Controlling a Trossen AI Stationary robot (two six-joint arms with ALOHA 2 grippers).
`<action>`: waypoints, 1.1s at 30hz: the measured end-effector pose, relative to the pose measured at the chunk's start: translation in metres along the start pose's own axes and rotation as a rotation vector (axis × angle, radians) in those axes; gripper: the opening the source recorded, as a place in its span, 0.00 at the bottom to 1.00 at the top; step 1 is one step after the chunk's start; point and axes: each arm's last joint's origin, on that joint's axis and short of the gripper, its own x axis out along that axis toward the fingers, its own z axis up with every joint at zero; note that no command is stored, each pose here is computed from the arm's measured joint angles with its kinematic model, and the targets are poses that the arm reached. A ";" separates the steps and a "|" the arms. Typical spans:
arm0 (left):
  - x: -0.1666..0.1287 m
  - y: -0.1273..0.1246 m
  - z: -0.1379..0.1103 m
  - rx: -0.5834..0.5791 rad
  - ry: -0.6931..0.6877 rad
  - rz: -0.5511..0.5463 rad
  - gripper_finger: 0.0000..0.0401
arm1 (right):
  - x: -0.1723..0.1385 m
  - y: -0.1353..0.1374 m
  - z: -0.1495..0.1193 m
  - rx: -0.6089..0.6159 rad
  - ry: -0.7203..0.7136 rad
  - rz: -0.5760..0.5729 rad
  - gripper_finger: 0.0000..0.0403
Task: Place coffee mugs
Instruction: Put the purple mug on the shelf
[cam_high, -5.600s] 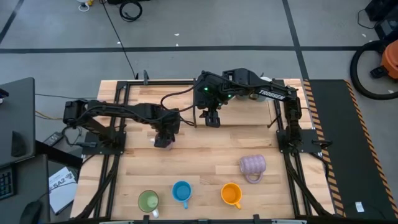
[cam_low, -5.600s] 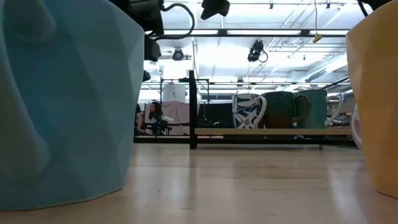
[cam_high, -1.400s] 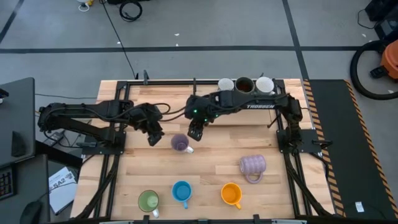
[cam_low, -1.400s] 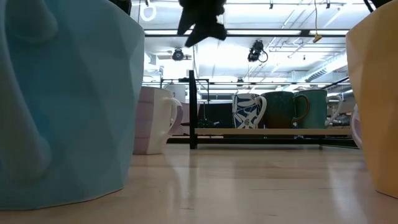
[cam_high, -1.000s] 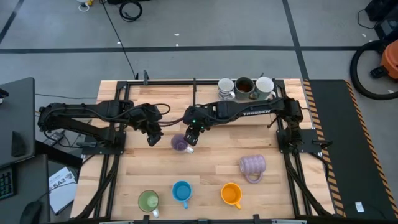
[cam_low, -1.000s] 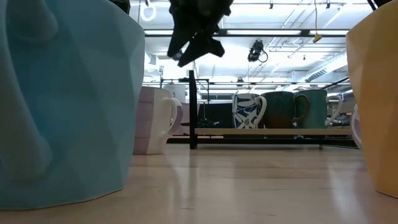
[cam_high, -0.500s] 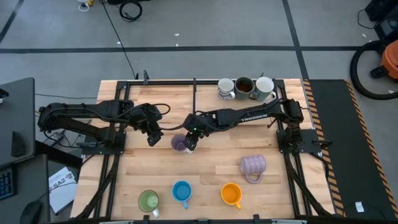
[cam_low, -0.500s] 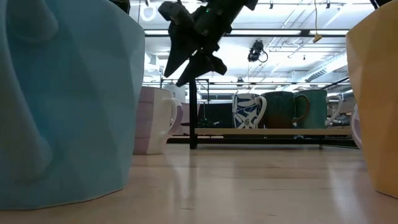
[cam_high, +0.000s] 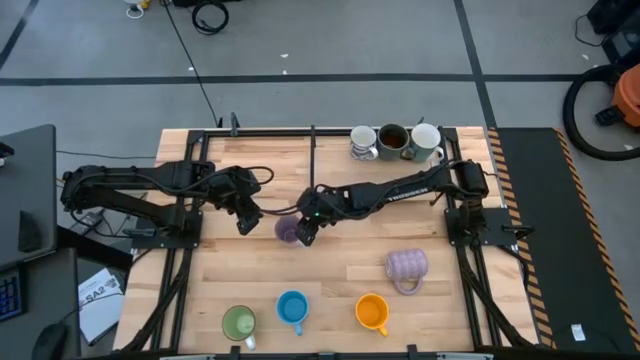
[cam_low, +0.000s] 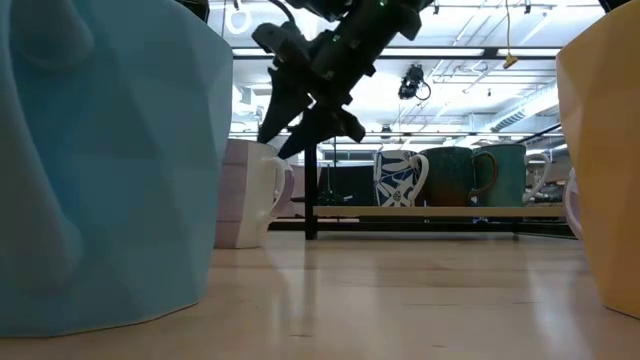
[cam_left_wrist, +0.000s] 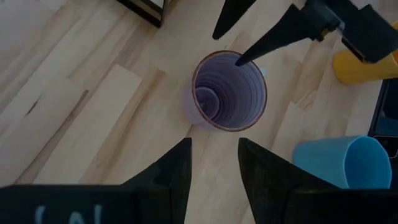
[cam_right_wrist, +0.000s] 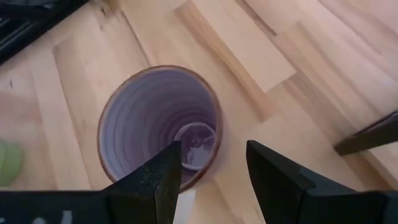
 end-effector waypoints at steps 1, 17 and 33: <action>0.000 0.000 0.000 0.000 0.000 0.000 0.34 | 0.001 0.000 -0.002 -0.001 0.001 0.000 0.46; 0.000 0.000 0.000 -0.001 0.000 0.000 0.34 | 0.009 -0.010 -0.018 0.040 0.043 -0.042 0.46; 0.000 0.000 0.000 0.000 0.000 0.000 0.34 | 0.009 -0.010 -0.019 0.039 0.057 -0.038 0.26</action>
